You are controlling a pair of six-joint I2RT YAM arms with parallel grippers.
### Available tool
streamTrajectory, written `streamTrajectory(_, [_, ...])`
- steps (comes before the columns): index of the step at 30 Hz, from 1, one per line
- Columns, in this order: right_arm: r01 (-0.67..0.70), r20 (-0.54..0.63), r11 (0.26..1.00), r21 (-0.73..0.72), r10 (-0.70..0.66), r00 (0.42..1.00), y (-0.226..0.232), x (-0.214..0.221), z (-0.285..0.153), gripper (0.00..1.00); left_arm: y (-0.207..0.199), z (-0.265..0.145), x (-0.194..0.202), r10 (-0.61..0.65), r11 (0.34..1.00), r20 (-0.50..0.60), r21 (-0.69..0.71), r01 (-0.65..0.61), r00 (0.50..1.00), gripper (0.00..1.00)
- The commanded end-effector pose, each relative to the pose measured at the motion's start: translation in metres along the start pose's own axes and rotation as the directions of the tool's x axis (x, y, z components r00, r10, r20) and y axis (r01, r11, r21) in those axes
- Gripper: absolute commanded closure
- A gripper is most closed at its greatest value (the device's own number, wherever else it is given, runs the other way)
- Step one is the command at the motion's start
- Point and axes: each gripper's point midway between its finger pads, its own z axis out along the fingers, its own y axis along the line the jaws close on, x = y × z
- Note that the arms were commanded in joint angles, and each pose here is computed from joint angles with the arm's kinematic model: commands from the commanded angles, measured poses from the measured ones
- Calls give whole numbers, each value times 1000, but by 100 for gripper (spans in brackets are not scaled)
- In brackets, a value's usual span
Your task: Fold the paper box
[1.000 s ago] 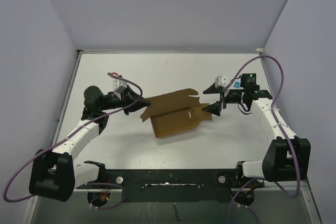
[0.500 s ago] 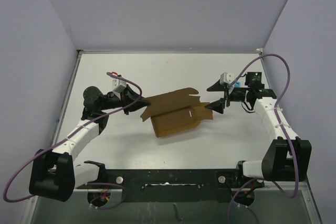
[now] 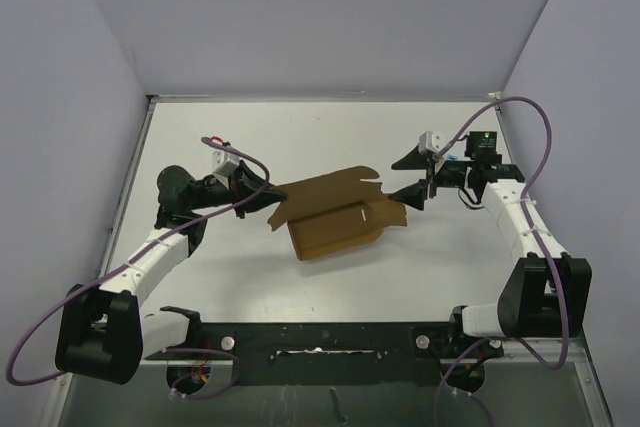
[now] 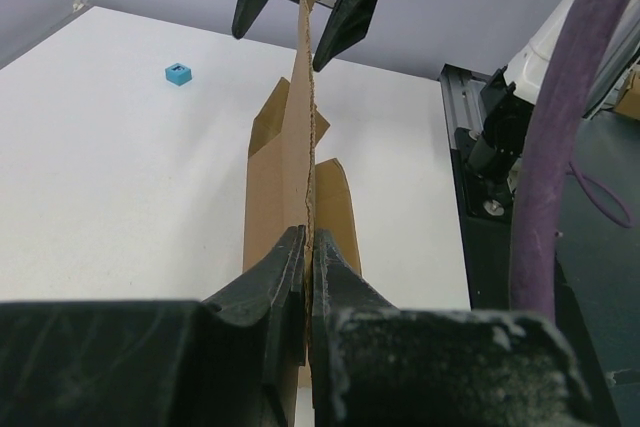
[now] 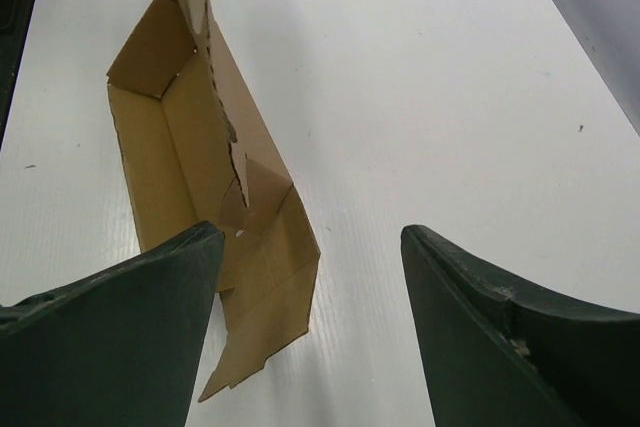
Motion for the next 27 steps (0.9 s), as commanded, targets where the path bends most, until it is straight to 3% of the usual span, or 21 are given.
streamTrajectory(1, [47,15,999,-11,-47,999,-13,-8,11,29,-9,0,-13,75,996,25,42,-76,997,100])
streamTrajectory(11, [143,-55,989,-34,-145,988,-11,21,33,46,-14,0,-14,70,995,31,69,-72,997,100])
streamTrajectory(18, [224,-51,970,-97,-230,972,9,26,51,47,-17,1,-16,69,993,41,91,-73,997,100])
streamTrajectory(27, [307,59,944,-124,-302,951,31,13,54,40,-24,0,-20,67,991,55,117,-73,996,100])
